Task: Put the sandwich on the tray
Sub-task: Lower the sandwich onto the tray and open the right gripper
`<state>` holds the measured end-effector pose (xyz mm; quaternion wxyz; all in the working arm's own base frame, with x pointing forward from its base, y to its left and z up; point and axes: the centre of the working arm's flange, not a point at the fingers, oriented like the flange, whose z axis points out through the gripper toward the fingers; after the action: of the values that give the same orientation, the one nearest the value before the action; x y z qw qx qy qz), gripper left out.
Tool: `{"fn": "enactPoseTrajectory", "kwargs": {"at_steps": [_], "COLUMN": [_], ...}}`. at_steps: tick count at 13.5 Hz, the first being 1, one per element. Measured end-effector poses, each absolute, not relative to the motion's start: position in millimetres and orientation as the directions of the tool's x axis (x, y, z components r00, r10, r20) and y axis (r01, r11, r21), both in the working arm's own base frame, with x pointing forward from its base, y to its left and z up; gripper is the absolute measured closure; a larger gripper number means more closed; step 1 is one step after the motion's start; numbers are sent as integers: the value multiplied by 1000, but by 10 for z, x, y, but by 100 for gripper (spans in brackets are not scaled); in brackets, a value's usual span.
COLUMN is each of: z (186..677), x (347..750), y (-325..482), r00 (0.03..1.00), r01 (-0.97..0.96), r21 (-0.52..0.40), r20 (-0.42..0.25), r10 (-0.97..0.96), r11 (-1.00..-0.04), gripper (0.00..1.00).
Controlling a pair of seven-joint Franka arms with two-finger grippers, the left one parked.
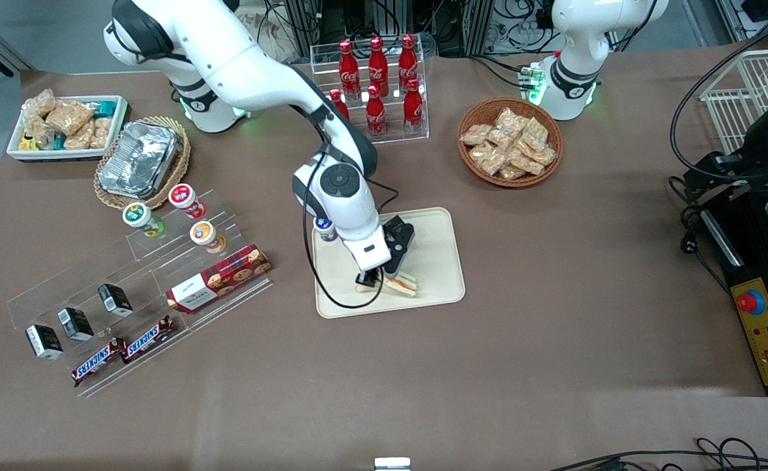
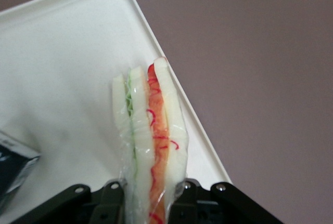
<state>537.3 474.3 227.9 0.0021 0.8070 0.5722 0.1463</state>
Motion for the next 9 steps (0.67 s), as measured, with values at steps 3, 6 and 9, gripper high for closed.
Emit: {"fn": "enactPoseTrajectory", "kwargs": {"at_steps": [3, 6, 9], "z": [2149, 2167, 2211], "x": [5348, 5356, 5389], "y": [4814, 4823, 4823], "r00": [258, 253, 290], "r01": [935, 937, 928], "r21": [179, 181, 156], "r20": [242, 246, 269], "r10": [935, 936, 918], "r11": [-305, -300, -338], "gripper": [76, 63, 32]}}
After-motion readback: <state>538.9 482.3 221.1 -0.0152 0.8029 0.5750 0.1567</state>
